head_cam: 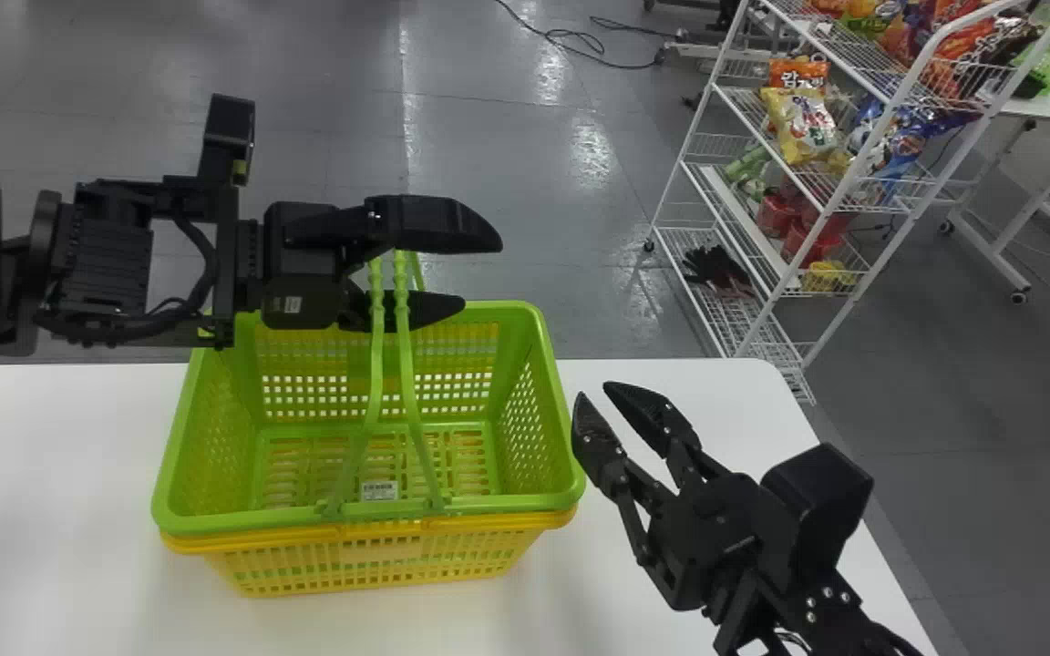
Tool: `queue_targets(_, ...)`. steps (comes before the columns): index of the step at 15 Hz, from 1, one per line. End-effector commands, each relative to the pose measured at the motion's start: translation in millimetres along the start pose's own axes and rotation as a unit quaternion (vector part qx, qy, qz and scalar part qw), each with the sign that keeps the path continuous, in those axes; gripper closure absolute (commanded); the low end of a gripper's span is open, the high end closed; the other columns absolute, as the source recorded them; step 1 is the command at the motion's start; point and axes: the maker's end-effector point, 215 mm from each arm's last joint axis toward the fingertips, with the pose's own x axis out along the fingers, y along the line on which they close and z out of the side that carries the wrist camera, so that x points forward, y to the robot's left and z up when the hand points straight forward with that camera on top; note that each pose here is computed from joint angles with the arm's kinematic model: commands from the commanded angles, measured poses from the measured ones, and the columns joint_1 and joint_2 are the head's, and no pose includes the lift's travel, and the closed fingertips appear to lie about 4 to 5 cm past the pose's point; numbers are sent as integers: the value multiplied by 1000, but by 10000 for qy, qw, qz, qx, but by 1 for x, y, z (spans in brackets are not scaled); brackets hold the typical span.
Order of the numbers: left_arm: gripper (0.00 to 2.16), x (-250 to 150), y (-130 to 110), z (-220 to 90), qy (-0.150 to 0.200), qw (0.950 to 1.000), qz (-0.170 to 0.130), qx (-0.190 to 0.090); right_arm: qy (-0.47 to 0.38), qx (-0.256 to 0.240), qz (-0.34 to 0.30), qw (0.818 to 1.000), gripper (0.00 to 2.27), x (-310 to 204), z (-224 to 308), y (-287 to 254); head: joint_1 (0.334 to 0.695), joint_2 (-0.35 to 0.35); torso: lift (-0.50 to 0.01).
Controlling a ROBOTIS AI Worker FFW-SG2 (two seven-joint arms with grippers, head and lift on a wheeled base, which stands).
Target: Grasp handle with right gripper to insert into left gripper then lift and swing left to center
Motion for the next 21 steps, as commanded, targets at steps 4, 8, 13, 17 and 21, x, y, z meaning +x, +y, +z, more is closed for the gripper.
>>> queue_targets(4,73,-3,-8,7,-3,10000,-41,-30,-215,68,-51,9997,259,-23,-16,1,695,-261,-93)
queue_targets(8,73,-3,-19,10,82,9999,-46,65,-344,131,-12,9993,259,-35,-25,7,695,-265,-93)
queue_targets(13,73,0,-41,17,162,9996,-97,223,-472,165,-8,9987,205,-50,-37,13,695,-277,-93)
queue_targets(17,73,-6,-63,21,310,9988,-208,323,-593,235,-32,9980,174,-59,-42,15,695,-284,-93)
queue_targets(21,73,-21,-96,41,384,9977,-506,219,-699,278,-46,9972,174,-71,-46,17,695,-287,-93)
